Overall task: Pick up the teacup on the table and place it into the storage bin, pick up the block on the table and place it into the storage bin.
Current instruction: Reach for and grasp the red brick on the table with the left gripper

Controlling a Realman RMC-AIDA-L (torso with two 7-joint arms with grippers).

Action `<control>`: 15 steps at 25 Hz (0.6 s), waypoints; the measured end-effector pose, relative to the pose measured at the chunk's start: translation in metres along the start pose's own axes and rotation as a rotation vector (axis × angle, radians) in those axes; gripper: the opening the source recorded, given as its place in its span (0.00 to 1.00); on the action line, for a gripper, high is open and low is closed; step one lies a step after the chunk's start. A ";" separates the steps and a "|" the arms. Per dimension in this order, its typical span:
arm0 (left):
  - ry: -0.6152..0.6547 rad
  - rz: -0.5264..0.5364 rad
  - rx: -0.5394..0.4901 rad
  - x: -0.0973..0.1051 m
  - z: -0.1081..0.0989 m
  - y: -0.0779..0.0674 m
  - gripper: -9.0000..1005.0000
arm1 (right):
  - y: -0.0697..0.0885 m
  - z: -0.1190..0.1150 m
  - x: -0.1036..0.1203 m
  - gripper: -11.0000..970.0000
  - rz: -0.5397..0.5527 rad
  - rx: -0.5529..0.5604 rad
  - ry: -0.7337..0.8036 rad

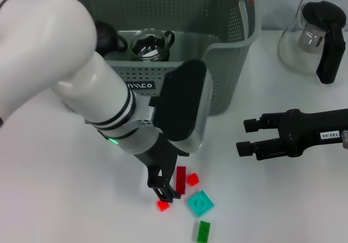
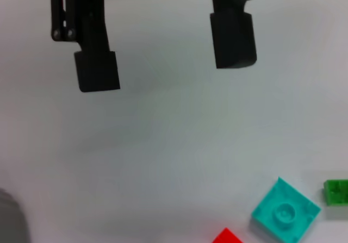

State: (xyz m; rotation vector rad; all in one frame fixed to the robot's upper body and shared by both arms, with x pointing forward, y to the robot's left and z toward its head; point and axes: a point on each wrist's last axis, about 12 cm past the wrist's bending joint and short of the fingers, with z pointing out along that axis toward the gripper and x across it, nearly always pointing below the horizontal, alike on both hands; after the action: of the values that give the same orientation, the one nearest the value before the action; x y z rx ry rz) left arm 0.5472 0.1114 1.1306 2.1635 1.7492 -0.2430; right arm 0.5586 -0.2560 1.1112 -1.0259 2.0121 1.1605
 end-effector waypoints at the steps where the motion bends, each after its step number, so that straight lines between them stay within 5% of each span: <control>1: 0.004 -0.002 0.003 -0.001 0.002 0.000 0.90 | 0.000 0.000 0.000 0.90 0.000 0.000 0.000; 15: 0.049 -0.009 -0.001 -0.007 0.014 -0.001 0.90 | -0.001 -0.001 -0.002 0.90 -0.006 0.004 0.001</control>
State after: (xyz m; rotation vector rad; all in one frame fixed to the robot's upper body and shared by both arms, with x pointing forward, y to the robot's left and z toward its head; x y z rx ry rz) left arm 0.5459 0.0997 1.1198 2.1794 1.7855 -0.1924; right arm 0.5606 -0.2562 1.1129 -1.0302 2.0104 1.1521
